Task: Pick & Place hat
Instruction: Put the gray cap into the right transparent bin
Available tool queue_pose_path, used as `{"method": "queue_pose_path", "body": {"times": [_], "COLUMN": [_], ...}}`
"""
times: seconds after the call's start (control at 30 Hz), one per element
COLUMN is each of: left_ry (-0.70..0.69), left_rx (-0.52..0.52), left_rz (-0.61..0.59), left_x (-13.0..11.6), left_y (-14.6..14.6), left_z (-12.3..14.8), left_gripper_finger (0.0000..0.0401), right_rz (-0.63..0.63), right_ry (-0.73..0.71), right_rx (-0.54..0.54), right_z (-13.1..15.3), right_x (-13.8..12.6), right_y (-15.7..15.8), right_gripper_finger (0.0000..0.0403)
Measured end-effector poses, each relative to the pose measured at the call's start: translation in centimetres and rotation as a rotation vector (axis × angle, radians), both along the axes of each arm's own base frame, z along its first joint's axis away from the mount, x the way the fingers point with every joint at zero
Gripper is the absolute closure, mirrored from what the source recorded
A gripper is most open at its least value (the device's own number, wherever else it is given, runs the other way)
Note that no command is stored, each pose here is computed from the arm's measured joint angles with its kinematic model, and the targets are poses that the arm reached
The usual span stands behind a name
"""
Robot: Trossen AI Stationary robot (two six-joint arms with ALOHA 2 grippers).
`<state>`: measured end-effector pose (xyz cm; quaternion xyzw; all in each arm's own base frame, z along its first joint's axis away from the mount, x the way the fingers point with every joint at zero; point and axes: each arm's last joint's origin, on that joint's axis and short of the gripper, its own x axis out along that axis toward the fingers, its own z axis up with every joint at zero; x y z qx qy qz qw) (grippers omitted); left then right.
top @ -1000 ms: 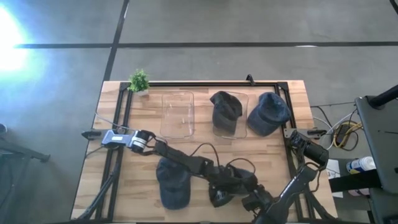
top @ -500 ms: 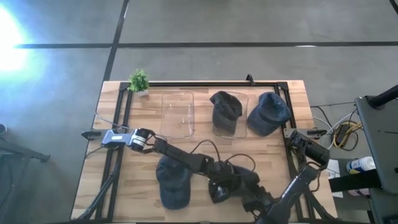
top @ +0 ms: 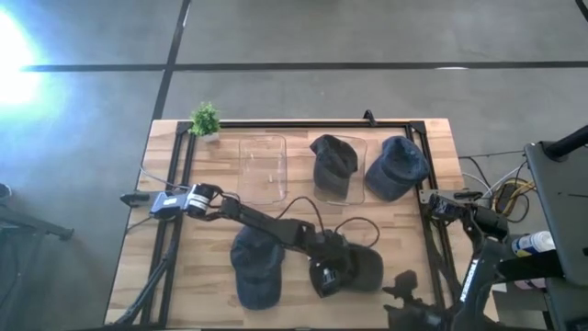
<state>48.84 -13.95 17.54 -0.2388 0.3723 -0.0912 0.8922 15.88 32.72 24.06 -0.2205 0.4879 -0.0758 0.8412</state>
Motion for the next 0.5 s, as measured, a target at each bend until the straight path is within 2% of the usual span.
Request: {"method": "queue_pose_path", "body": {"times": [0.13, 0.27, 0.33, 0.4, 0.5], "left_ry": [-0.035, -0.028, -0.021, 0.008, 0.091], "left_rx": [-0.01, -0.003, 0.043, 0.088, 0.125], "left_rz": [-0.001, -0.005, 0.006, 0.003, -0.002], "left_x": [-0.2, -0.7, -0.9, -1.2, -1.7], "left_y": [0.1, 0.1, 0.3, 0.4, 0.6], "left_z": [1.6, 2.6, 2.9, 2.7, 1.9], "left_gripper_finger": [0.0339, 0.0339, 0.0339, 0.0339, 0.0339], "right_rz": [-0.315, -0.532, -0.622, -0.686, -0.72], "right_ry": [-0.134, -0.241, -0.277, -0.319, -0.375], "right_rx": [0.185, 0.289, 0.342, 0.444, 0.595], "right_z": [1.5, 2.2, 2.4, 2.5, 2.1], "right_x": [0.9, 2.2, 2.9, 4.0, 6.3], "right_y": [-1.9, -4.5, -5.7, -6.4, -7.0], "right_gripper_finger": [0.0168, 0.0168, 0.0168, 0.0168, 0.0168]}}
